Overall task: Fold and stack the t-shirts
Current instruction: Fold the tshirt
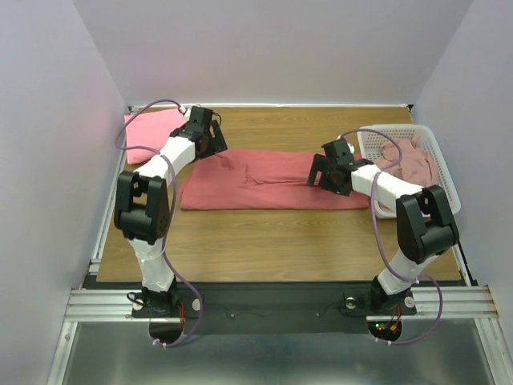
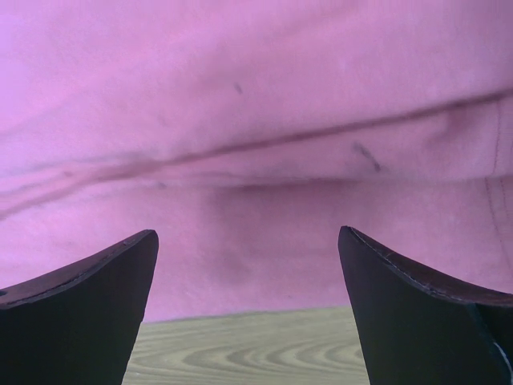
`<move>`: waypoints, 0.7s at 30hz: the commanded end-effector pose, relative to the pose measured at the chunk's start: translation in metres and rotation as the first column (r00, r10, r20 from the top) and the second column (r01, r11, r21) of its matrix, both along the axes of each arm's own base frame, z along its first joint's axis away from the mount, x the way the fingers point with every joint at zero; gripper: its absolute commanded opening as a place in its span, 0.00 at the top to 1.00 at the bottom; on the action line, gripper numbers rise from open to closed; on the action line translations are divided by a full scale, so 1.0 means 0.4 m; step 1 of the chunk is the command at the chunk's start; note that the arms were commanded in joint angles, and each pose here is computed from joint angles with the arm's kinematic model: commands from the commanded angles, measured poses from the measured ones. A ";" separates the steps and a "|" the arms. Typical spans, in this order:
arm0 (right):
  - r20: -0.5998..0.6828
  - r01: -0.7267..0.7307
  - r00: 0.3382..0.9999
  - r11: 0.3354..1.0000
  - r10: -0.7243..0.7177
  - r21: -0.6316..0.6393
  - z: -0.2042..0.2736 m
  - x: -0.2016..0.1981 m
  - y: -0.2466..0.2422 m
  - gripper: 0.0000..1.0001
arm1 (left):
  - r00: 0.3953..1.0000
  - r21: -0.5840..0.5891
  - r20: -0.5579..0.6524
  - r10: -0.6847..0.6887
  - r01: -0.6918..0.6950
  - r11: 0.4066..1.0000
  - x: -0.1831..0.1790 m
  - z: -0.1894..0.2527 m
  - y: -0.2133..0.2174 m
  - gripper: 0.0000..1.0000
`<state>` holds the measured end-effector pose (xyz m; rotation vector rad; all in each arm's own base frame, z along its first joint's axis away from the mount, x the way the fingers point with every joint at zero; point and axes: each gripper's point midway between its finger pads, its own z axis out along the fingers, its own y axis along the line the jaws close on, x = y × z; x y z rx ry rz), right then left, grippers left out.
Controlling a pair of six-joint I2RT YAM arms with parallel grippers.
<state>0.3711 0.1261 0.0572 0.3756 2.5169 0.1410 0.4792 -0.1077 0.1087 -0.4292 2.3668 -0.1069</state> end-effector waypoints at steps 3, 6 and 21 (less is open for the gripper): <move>0.140 -0.012 0.990 1.000 0.013 -0.004 0.099 0.119 0.025 0.00 | 0.995 -0.079 0.096 -0.027 0.035 0.996 -0.128 0.111 -0.082 0.04; 0.115 -0.013 0.993 1.000 0.010 0.025 0.080 0.118 0.040 0.00 | 0.995 -0.118 0.096 -0.019 0.030 0.993 -0.180 0.099 -0.080 0.04; 0.048 0.128 0.991 0.987 -0.124 -0.095 -0.044 0.119 -0.029 0.00 | 0.998 -0.173 0.060 -0.011 0.022 0.985 -0.290 0.008 -0.073 0.03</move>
